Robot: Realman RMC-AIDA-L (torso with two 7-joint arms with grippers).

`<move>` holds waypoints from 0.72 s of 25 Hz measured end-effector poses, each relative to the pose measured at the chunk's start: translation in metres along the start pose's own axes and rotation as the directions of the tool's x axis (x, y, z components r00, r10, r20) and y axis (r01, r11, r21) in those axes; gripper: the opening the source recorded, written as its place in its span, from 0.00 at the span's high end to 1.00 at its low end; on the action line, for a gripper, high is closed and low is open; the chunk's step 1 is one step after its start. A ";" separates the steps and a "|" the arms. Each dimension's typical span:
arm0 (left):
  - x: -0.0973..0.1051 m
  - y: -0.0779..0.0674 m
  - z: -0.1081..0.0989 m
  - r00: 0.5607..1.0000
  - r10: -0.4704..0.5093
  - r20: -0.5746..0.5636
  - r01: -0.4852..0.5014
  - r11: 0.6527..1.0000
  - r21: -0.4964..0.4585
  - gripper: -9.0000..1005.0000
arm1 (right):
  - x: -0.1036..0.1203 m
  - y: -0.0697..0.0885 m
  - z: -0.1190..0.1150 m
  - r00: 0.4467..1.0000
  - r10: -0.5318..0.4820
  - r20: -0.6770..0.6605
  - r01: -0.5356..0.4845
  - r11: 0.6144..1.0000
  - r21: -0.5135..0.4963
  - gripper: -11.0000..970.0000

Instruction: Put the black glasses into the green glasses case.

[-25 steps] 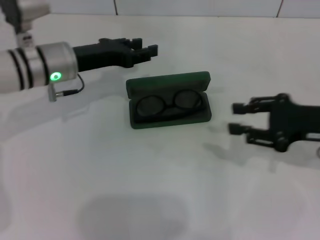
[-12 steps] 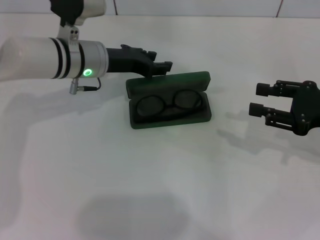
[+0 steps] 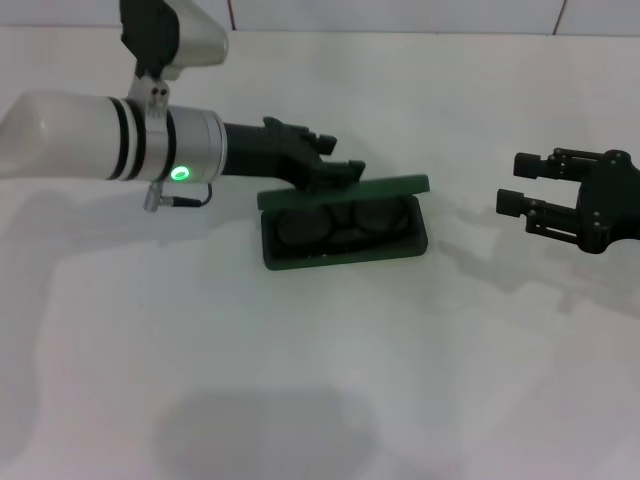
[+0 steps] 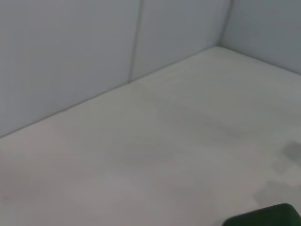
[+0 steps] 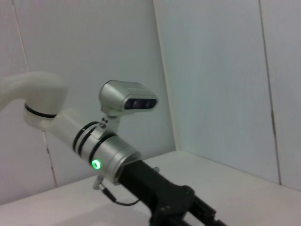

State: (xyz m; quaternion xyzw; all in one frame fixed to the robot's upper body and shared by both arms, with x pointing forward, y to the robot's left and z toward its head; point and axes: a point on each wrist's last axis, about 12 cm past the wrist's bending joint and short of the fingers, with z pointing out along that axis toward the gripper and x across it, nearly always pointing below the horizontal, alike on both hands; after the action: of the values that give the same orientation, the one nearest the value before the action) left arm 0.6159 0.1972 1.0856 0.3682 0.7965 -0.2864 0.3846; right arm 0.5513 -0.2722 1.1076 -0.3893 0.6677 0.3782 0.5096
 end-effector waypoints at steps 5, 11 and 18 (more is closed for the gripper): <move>0.014 -0.007 0.002 0.998 0.047 -0.032 -0.046 0.999 0.025 0.38 | 0.002 -0.002 0.005 1.000 0.009 -0.011 -0.008 0.999 0.031 0.45; 0.027 -0.013 0.000 0.998 0.070 -0.006 -0.069 0.997 0.042 0.38 | 0.002 -0.003 0.008 1.000 0.008 -0.013 -0.007 0.999 0.035 0.45; 0.029 -0.041 -0.054 0.903 0.149 0.403 -0.260 0.937 0.235 0.37 | -0.004 0.020 0.020 0.996 -0.092 0.012 0.093 0.981 -0.168 0.45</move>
State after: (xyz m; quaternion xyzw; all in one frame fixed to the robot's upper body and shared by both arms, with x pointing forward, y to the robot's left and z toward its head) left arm 0.5484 0.2245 1.0985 0.4394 0.6144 -0.4205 0.5026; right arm 0.5420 -0.2455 1.1096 -0.4607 0.6132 0.4103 0.4933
